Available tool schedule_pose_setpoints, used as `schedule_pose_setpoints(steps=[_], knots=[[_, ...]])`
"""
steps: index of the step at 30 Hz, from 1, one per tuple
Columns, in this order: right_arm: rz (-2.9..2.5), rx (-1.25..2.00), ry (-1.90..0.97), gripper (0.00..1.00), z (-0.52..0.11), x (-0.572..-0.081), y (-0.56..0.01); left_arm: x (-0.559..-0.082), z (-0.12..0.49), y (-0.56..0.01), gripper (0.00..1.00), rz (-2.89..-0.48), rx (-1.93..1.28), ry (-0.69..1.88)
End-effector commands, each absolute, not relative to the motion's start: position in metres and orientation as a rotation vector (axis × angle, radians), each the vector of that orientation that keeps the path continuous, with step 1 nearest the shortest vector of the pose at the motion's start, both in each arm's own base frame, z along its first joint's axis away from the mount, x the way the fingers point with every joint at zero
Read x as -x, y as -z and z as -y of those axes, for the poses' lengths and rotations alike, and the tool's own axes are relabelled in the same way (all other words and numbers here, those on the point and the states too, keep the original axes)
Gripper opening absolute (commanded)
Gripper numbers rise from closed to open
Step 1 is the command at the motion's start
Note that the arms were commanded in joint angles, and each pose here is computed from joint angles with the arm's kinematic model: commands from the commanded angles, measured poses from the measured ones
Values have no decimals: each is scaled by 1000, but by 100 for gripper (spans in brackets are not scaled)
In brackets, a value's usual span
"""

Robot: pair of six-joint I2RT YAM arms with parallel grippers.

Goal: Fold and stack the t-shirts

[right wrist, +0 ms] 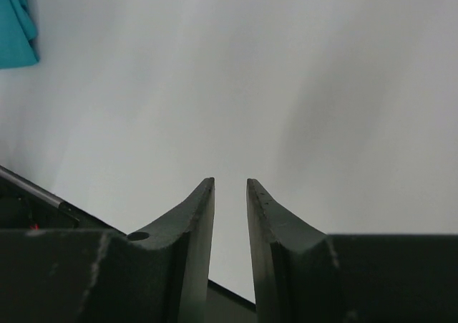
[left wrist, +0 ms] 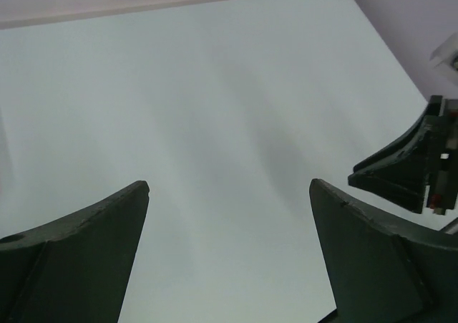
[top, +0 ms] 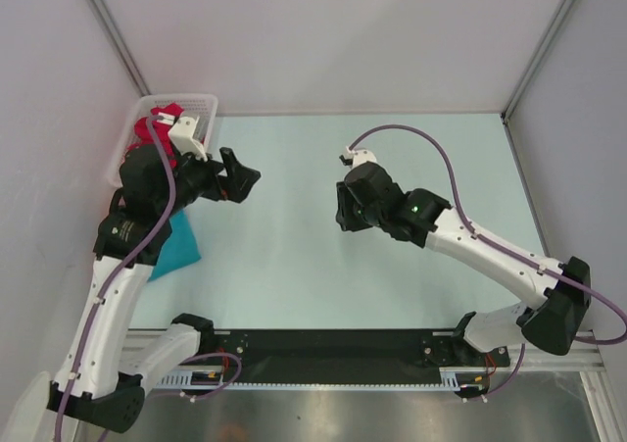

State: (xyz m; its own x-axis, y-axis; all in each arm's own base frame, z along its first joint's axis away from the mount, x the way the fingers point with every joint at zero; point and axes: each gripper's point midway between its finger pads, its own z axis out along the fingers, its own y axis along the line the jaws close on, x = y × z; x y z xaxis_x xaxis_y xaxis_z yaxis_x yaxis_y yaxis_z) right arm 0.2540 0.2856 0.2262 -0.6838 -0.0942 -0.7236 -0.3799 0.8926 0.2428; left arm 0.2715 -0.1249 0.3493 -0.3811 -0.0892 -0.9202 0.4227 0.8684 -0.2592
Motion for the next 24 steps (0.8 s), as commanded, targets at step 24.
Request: schedule_pose_setpoints(steps=[24], knots=[[-2167,234,-441,31,-283,-285,-284,-284,184,-393,100,-1808,-391,849]])
